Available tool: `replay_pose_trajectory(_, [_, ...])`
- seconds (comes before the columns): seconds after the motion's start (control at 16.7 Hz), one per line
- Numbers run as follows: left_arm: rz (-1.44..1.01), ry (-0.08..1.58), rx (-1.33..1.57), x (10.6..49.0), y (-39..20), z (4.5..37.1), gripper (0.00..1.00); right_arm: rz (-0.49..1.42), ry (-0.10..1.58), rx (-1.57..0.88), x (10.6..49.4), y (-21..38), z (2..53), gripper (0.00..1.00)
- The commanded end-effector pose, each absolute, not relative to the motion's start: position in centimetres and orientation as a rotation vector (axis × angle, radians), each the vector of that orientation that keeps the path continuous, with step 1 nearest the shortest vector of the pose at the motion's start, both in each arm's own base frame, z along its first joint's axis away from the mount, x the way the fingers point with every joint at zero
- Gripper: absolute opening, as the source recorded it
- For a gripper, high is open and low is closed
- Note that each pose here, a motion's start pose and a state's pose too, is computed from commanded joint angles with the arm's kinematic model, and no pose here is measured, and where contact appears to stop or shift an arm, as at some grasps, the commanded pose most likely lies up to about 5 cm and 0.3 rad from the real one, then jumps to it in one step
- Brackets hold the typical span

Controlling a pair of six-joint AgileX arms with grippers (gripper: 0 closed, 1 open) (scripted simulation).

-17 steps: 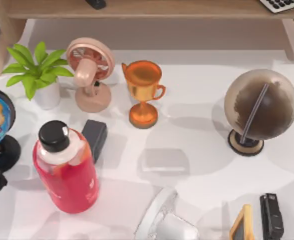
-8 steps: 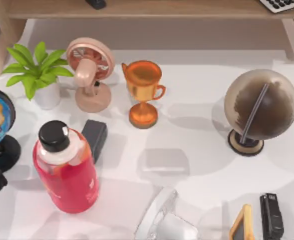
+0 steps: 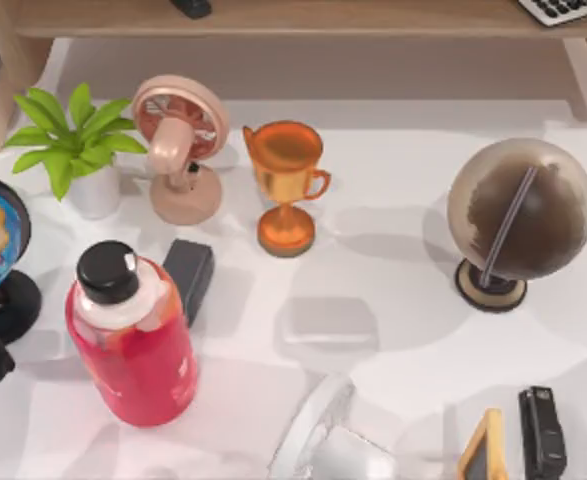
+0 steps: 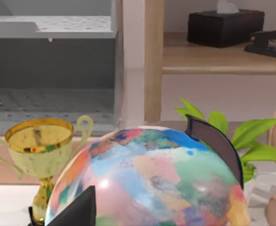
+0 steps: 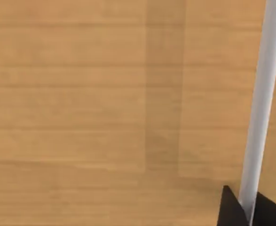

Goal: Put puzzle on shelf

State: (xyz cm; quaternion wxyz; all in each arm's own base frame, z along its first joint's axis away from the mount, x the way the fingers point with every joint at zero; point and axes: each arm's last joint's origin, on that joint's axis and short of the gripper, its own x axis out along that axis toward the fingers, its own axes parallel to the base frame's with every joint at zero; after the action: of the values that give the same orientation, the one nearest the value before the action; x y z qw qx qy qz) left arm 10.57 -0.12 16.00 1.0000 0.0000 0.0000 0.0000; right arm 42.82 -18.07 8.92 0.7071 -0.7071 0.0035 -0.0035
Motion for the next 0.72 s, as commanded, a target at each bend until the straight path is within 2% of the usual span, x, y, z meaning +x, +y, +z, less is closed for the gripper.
replay_pose_trajectory(0.48, [0.000,0.000,0.000,10.6,-0.1,16.0,1.00,-0.009,0.015,-1.567,42.7,-18.2,8.8,0.00])
replay_pose_trajectory(0.72, [0.000,0.000,0.000,10.6,-0.1,16.0,1.00,-0.014,0.021,-1.568,40.2,-18.5,8.8,0.00])
